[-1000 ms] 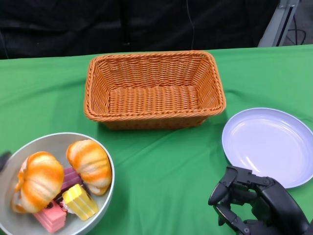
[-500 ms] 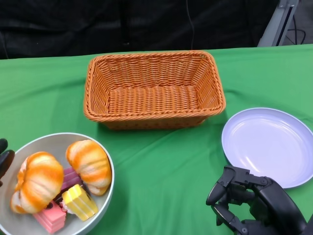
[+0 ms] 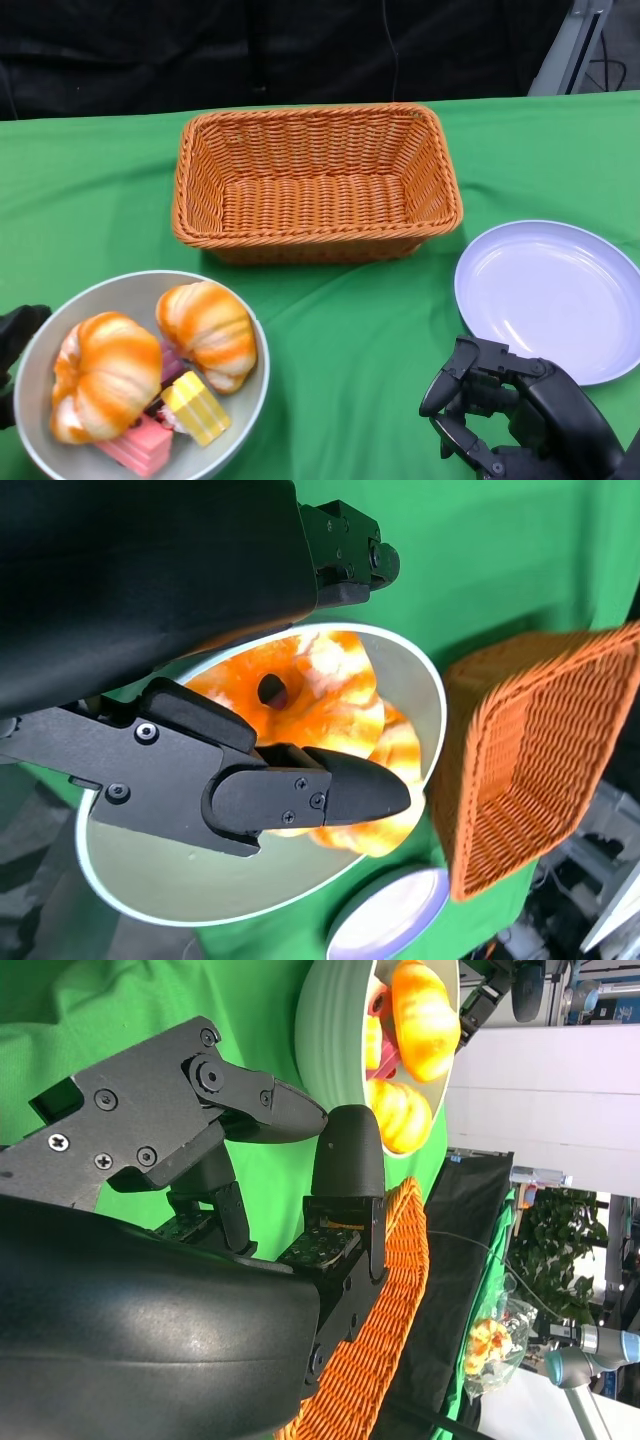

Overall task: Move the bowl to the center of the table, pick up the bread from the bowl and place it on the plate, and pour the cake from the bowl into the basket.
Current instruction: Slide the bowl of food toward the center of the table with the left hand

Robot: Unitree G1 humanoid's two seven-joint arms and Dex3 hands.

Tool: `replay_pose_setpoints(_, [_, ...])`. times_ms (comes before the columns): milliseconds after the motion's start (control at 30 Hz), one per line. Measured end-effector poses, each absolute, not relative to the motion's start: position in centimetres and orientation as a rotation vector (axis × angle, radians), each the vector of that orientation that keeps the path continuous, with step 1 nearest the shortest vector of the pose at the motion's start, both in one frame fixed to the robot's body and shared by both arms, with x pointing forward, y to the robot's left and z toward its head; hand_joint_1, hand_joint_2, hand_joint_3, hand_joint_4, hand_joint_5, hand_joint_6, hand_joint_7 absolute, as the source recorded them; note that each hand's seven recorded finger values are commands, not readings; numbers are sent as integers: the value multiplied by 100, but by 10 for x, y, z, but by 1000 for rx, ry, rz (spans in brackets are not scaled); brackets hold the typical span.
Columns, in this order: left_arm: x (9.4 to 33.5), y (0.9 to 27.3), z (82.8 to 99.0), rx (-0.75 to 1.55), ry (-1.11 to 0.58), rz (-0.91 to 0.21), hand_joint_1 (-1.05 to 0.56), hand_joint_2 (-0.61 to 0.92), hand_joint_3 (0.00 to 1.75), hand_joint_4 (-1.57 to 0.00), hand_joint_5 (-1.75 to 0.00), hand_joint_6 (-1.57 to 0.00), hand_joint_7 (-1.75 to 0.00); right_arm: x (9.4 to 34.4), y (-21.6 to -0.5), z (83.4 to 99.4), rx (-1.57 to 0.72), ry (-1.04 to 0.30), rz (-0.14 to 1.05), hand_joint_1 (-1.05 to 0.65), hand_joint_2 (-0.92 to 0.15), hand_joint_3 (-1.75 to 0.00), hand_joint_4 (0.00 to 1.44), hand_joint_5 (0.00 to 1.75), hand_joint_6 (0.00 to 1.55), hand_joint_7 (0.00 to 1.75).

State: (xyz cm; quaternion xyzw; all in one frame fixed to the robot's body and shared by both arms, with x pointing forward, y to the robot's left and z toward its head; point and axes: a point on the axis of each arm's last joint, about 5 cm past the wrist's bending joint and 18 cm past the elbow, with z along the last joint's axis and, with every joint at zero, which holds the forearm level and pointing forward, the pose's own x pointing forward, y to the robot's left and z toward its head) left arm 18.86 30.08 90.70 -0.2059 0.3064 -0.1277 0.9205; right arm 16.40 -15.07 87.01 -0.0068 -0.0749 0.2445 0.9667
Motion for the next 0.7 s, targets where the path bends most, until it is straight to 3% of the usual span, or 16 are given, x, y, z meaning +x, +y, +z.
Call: replay_pose_setpoints(700, [185,291,912,-597,713,-374,-69,92,52,0,0,0,0,165,-146,871,-30,-170,509,-14,-62,-85,73,162,70,131])
